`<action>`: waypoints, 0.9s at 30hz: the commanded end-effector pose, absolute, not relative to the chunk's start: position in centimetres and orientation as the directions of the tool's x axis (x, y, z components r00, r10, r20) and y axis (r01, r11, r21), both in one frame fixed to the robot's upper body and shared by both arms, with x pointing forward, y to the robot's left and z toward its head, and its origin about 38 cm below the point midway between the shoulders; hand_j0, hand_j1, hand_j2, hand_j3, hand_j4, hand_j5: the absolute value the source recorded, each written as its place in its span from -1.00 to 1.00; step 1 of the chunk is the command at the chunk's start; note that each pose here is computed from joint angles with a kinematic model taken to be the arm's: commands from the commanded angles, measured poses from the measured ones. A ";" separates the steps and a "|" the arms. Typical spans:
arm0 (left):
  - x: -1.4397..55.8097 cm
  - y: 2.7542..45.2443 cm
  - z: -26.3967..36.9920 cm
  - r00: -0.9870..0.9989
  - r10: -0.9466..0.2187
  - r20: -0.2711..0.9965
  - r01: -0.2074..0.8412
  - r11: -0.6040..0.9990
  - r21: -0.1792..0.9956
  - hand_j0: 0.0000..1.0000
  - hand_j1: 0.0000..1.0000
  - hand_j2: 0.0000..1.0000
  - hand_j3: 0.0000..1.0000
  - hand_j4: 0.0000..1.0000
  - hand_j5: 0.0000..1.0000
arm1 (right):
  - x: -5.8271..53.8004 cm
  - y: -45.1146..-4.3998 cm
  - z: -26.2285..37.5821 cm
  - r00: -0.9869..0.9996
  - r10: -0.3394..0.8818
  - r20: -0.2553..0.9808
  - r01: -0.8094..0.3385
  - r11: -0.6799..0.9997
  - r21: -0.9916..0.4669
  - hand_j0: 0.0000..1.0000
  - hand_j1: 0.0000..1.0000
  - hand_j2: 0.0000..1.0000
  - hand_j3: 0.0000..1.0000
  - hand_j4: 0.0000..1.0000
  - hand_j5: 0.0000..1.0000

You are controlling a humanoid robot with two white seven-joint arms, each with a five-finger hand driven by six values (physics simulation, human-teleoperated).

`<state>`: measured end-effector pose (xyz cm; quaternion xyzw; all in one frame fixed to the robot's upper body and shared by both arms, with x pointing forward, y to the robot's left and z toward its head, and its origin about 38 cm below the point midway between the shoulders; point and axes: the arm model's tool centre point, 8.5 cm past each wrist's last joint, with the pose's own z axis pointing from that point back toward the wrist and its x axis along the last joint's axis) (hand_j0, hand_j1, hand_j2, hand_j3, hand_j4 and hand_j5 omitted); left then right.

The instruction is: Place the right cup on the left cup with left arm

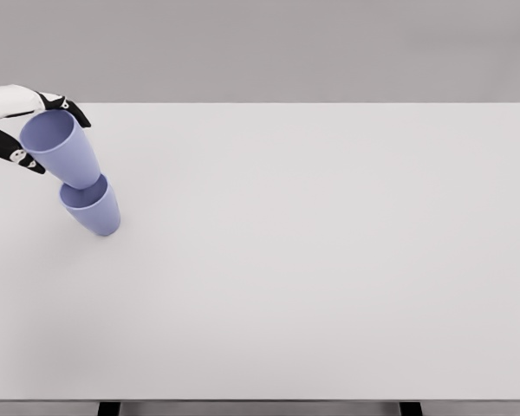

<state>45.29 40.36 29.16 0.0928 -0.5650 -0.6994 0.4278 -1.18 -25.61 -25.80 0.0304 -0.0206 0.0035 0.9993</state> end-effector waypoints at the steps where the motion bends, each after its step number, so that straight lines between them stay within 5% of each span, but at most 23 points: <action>1: 45.4 40.5 28.3 -0.601 -0.710 0.367 0.513 0.009 0.858 0.17 0.17 0.17 0.17 0.17 0.17 | -1.2 -25.6 -25.8 0.999 0.006 0.041 -0.008 0.998 0.061 1.00 1.00 1.00 1.00 1.00 1.00; 9: 45.5 40.9 28.0 -0.589 -0.719 0.369 0.521 0.011 0.854 0.18 0.18 0.18 0.18 0.18 0.18 | -1.2 -25.6 -25.8 0.999 0.006 0.041 -0.008 0.998 0.062 1.00 1.00 1.00 1.00 1.00 1.00; 10: 45.5 40.8 28.0 -0.590 -0.717 0.371 0.521 0.012 0.853 0.42 0.42 0.42 0.42 0.42 0.42 | -1.2 -25.6 -25.8 0.999 0.006 0.041 -0.008 0.998 0.061 1.00 1.00 1.00 1.00 1.00 1.00; 11: 45.4 40.7 27.9 -0.594 -0.714 0.370 0.521 0.008 0.853 1.00 1.00 1.00 1.00 1.00 1.00 | -1.2 -25.6 -25.8 0.999 0.006 0.041 -0.008 0.998 0.061 1.00 1.00 1.00 1.00 1.00 1.00; 19: 45.1 40.1 28.4 -0.613 -0.696 0.373 0.513 0.007 0.858 1.00 1.00 1.00 1.00 1.00 1.00 | -1.2 -25.6 -25.8 0.999 0.006 0.041 -0.008 0.998 0.061 1.00 1.00 1.00 1.00 1.00 1.00; 24: 35.8 33.0 35.3 -0.809 -0.406 0.425 0.480 -0.040 0.876 1.00 1.00 1.00 1.00 1.00 1.00 | -1.2 -25.6 -25.8 0.999 0.006 0.041 -0.008 0.998 0.061 1.00 1.00 1.00 1.00 1.00 1.00; 27: 35.9 32.0 35.7 -0.823 -0.370 0.432 0.474 -0.027 0.880 1.00 1.00 1.00 1.00 1.00 1.00 | -1.2 -25.6 -25.8 0.999 0.006 0.041 -0.008 0.998 0.061 1.00 1.00 1.00 1.00 1.00 1.00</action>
